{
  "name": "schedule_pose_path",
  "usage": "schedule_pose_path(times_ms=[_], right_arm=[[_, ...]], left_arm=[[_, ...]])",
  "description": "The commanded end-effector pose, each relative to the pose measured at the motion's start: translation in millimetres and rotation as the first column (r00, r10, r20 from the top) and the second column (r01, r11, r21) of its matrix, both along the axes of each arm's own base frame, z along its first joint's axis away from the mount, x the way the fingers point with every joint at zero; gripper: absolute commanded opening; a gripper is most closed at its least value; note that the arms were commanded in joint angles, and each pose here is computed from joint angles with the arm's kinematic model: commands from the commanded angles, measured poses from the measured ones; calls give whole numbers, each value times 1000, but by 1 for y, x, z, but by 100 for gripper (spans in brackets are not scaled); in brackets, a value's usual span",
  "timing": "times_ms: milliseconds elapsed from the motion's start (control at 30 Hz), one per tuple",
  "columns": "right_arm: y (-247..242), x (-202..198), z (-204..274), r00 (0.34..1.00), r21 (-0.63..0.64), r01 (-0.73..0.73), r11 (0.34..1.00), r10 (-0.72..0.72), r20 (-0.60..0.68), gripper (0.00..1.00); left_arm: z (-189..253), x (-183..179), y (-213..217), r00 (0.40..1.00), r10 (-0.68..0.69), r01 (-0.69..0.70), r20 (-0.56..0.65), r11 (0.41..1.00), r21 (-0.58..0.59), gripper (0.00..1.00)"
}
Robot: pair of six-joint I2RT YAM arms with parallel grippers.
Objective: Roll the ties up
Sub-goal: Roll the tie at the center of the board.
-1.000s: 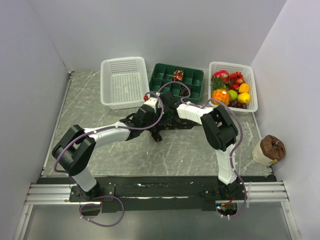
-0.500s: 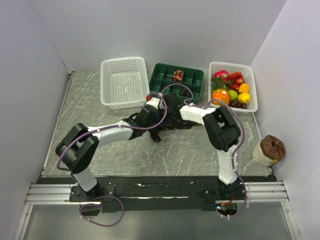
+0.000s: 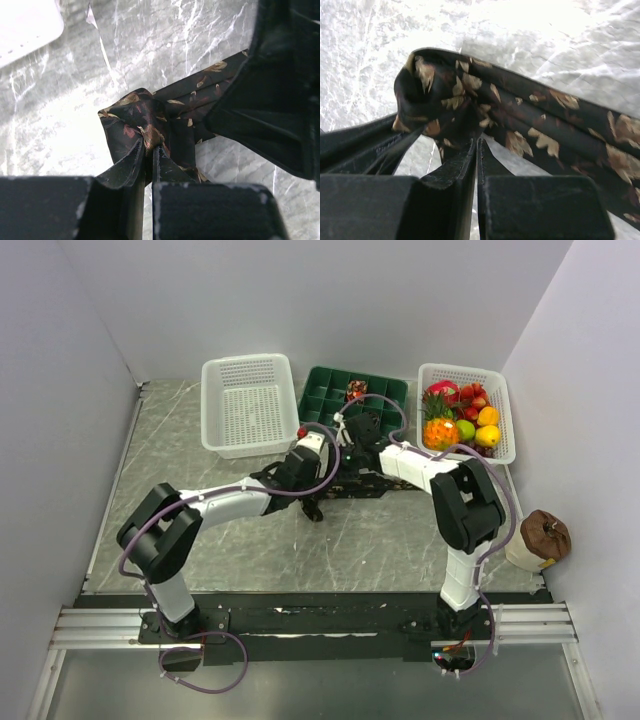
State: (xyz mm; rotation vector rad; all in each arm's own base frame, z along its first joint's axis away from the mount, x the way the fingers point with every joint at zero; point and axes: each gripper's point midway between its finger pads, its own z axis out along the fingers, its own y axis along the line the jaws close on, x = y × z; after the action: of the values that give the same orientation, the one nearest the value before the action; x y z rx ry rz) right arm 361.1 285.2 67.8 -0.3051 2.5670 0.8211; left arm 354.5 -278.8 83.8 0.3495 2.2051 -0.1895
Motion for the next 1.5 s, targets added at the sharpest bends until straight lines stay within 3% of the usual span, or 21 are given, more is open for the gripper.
schedule_pose_path(times_ms=[0,467,700,833,967,1167,1467], right_arm=[[-9,3,19,999,21,12,1000,-13,53,11],[-15,-1,10,1000,146,2,989,-2,3,9],[-28,7,18,999,172,30,985,-35,25,9],[-31,10,23,999,232,27,972,-36,34,9],[-31,15,34,997,330,-1,944,-24,72,9],[-23,22,41,993,367,-59,928,17,117,9],[-4,16,19,990,364,-138,921,124,62,8]], left_arm=[[13,10,-9,999,-11,9,41,999,46,1],[-29,12,-36,999,-52,51,-1,978,201,1],[-44,6,-51,996,-83,84,-15,977,195,1],[-50,0,-55,994,-104,107,-22,982,154,10],[-53,-6,-58,991,-129,131,-25,985,116,28],[-57,-11,-64,987,-157,158,-21,985,62,44],[-59,-13,-64,985,-169,170,-21,985,43,48]])
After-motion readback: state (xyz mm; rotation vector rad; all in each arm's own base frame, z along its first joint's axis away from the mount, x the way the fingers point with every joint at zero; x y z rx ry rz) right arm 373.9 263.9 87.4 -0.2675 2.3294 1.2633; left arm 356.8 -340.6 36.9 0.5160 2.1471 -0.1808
